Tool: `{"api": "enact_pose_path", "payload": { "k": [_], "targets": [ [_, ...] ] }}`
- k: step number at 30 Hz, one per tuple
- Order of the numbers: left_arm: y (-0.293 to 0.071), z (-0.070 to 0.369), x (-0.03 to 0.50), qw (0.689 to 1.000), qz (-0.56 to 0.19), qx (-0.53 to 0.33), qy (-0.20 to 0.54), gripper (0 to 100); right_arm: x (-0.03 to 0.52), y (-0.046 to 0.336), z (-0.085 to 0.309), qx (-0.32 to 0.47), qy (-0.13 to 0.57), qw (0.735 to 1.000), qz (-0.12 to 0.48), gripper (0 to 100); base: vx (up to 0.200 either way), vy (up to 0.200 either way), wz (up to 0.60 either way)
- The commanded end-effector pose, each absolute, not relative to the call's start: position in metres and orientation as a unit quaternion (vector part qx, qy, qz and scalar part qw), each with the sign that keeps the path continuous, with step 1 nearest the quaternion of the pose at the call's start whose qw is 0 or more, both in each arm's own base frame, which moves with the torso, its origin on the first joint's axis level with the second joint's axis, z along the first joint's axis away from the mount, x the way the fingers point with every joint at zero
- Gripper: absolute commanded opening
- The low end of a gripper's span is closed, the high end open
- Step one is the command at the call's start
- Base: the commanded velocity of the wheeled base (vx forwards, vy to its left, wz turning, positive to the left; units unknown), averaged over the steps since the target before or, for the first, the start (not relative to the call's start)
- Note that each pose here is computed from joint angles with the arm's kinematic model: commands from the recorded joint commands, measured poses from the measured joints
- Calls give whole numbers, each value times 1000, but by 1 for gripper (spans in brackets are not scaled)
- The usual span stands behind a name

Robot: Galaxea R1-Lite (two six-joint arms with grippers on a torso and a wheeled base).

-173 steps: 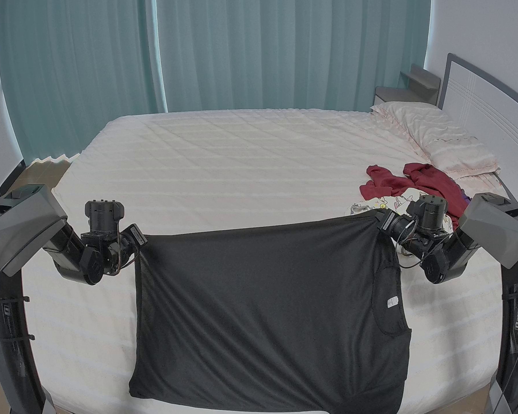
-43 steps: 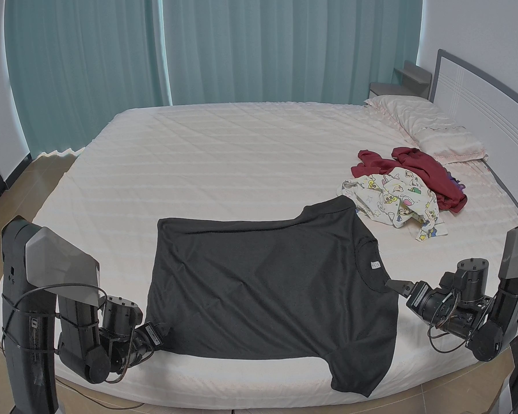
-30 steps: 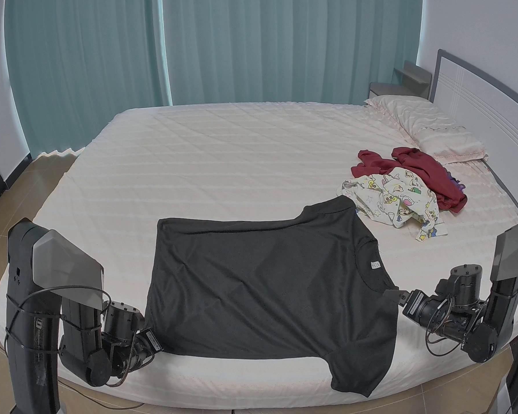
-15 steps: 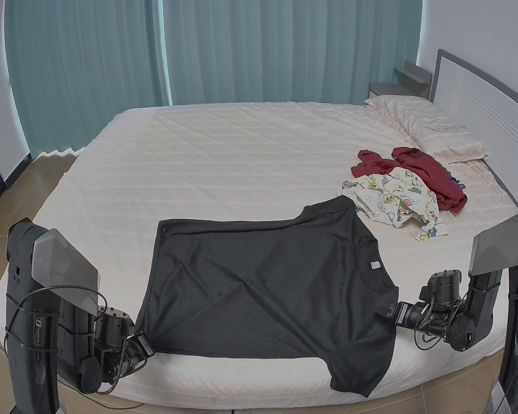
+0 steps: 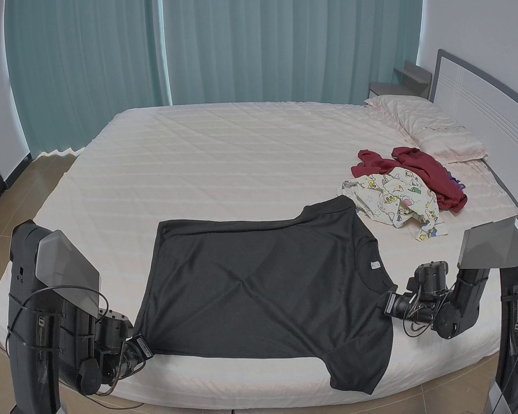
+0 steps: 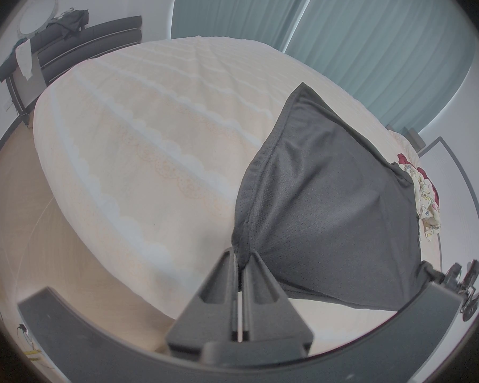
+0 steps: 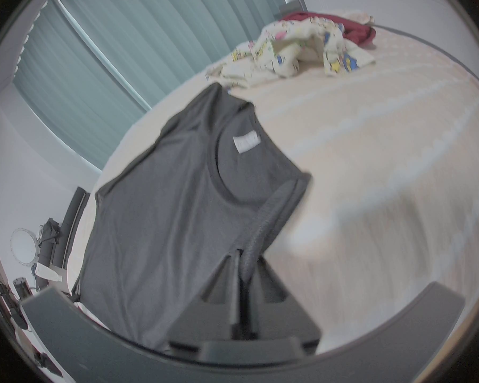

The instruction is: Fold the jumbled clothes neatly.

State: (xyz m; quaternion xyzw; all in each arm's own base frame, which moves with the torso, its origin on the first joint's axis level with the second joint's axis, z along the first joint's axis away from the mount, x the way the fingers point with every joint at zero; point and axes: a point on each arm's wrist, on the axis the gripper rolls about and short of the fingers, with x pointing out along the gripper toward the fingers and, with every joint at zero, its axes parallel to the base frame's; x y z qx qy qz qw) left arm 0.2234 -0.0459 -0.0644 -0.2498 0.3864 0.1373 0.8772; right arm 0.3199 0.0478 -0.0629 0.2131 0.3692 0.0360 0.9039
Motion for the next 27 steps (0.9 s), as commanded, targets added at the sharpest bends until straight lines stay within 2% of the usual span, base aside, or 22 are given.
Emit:
{"api": "enact_pose_path", "payload": {
  "k": [1, 6, 14, 15, 19, 22, 27],
  "targets": [
    [-44, -70, 223, 876, 141, -245, 391, 0, 346, 41, -46, 223, 304, 926, 37, 0, 0, 0, 0],
    [-40, -77, 223, 876, 145, -237, 393, 0, 365, 43, -33, 215, 266, 938, 57, 0, 0, 0, 0],
    [-40, -77, 222, 877, 145, -238, 392, 0, 378, 53, -49, 190, 280, 937, 86, 0, 0, 0, 0],
    [-40, -77, 222, 877, 145, -238, 392, 0, 381, 53, -53, 189, 286, 936, 84, 100, 0, 0, 0],
    [-40, -78, 222, 877, 145, -237, 393, 0, 383, 49, -55, 189, 291, 935, 72, 100, 0, 0, 0],
    [-40, -78, 222, 877, 145, -237, 393, 0, 387, 38, -53, 187, 270, 944, 38, 100, 0, 0, 0],
    [-40, -78, 222, 877, 145, -237, 393, 0, 388, 17, -37, 197, 217, 956, 17, 100, 0, 0, 0]
  ]
}}
